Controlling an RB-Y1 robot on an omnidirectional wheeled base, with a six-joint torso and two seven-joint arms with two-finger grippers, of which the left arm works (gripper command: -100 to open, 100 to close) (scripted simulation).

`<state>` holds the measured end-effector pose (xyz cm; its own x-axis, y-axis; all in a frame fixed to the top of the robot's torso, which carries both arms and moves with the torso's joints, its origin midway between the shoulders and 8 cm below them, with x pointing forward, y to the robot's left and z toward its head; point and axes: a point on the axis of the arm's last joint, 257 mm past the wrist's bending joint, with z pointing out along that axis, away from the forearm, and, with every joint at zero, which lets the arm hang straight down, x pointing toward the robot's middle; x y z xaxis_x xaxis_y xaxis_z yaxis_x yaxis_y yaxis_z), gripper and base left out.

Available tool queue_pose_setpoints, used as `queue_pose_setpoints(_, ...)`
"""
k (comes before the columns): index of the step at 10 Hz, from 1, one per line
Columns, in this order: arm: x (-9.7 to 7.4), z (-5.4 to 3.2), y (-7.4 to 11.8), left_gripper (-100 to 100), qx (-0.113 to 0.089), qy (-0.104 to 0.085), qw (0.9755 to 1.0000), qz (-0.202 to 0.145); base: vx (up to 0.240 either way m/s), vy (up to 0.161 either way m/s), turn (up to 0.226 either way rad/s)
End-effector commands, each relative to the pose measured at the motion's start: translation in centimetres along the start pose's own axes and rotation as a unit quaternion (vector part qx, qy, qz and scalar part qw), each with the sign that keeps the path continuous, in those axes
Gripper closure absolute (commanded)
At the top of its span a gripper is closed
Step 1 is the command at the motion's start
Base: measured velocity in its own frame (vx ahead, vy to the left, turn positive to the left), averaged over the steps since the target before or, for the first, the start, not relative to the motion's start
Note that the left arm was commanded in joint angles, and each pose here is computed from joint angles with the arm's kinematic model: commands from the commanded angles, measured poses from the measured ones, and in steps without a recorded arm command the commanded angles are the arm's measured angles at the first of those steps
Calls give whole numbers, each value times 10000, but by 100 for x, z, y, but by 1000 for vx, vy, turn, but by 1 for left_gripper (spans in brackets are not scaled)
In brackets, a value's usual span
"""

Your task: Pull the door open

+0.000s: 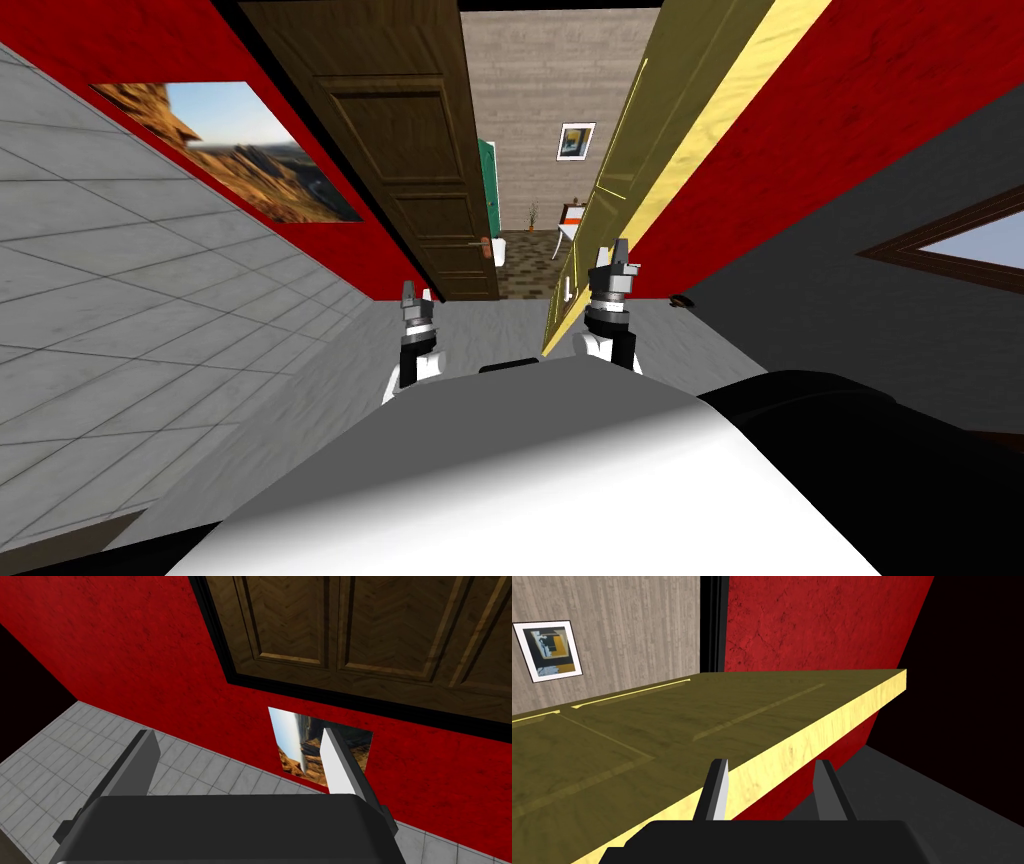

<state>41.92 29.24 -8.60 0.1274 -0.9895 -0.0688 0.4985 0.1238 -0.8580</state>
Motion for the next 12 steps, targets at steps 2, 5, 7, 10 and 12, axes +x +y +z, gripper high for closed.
queue_pose_setpoints(2, 16, 46, 227, -100, -141, 22, 9999, 6, 86, 44, -26)
queue_pose_setpoints(5, 50, 126, 461, -100, -289, 45, 9996, 5, 96, 52, -30)
queue_pose_setpoints(7, 73, 171, 638, -100, -414, 59, 9991, 6, 92, 53, -33)
queue_pose_setpoints(10, 103, 217, 821, -100, -550, 72, 9985, 1, 77, 31, -20)
queue_pose_setpoints(12, 135, 289, 945, -100, -624, 85, 9980, -6, 76, 53, -33)
